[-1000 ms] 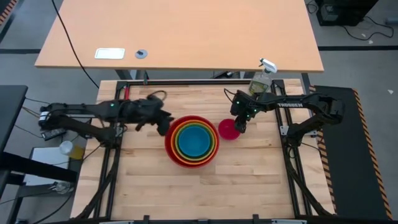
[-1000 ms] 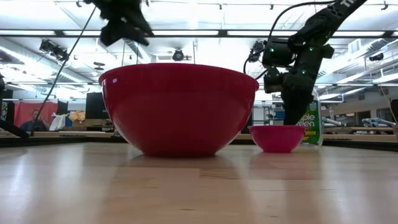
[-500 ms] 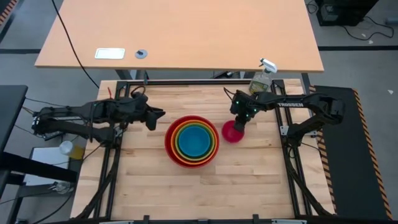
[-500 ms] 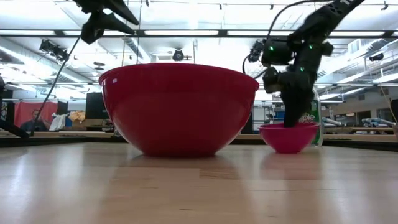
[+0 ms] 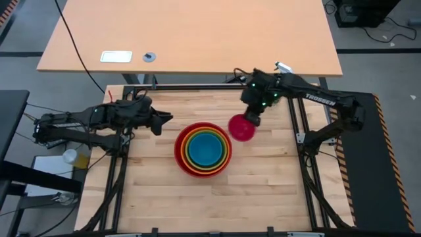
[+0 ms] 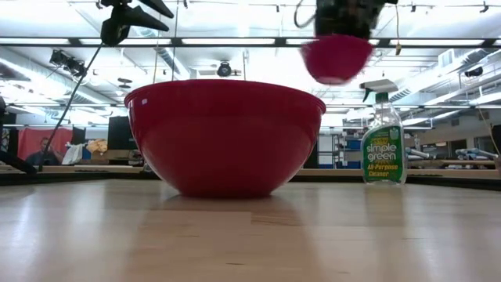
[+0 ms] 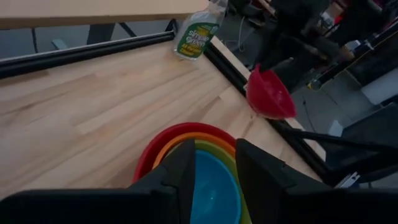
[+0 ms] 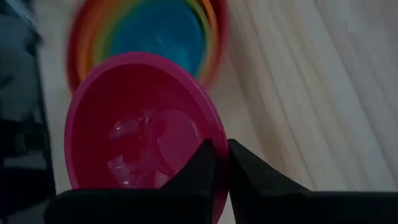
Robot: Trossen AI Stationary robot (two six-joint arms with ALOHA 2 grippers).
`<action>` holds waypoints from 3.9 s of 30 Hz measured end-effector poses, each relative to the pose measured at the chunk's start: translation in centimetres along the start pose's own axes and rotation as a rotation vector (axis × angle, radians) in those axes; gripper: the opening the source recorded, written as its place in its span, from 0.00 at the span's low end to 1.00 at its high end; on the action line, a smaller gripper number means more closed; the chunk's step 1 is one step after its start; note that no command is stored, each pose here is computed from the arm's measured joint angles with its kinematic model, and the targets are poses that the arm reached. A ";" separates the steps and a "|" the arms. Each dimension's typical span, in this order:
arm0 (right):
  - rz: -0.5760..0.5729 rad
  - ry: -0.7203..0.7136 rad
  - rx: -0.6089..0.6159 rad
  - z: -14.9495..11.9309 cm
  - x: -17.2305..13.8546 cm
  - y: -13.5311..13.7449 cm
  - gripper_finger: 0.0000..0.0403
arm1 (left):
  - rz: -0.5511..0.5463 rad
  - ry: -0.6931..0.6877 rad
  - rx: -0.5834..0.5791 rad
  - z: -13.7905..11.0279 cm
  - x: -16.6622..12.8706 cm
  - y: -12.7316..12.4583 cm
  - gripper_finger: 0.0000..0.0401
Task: Nest bowls inside each other
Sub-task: Stack the pink bowl on the blue bowl, then return to Home Position
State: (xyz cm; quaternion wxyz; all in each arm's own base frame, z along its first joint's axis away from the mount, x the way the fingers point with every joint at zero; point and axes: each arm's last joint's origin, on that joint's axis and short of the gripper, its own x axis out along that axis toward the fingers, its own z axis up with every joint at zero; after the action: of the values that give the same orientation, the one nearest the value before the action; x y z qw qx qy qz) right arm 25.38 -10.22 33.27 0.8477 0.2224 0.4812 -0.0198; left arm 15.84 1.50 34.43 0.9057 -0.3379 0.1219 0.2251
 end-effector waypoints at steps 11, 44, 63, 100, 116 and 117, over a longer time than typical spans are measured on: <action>0.077 -0.194 -0.087 5.3 10.6 3.1 0.10 | -0.001 0.000 -0.030 0.0 0.2 -0.1 0.29; -0.150 -0.439 0.075 -1.8 0.9 0.7 0.44 | -0.015 -0.107 0.078 1.3 -4.4 2.5 0.29; -0.241 0.025 -0.312 4.7 14.2 5.9 0.41 | -0.109 -0.197 0.053 2.7 -4.3 1.3 0.29; -0.146 -0.819 -0.074 -4.7 0.0 1.2 0.41 | -0.181 -0.381 0.301 -0.3 -5.0 3.9 0.25; 0.003 -1.174 0.309 -17.5 1.9 -3.6 0.41 | -0.119 -0.606 0.188 -6.2 -0.1 10.1 0.01; 0.008 -1.174 0.324 -17.9 2.2 -3.8 0.41 | -0.120 -0.600 0.176 -6.5 0.1 10.3 0.01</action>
State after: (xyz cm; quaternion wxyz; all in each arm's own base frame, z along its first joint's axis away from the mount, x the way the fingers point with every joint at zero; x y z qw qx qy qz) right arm 11.17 -6.14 22.23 0.9269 0.3021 -0.0765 -0.2090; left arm 10.41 4.12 23.80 0.9387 -0.1832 -0.1520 0.2495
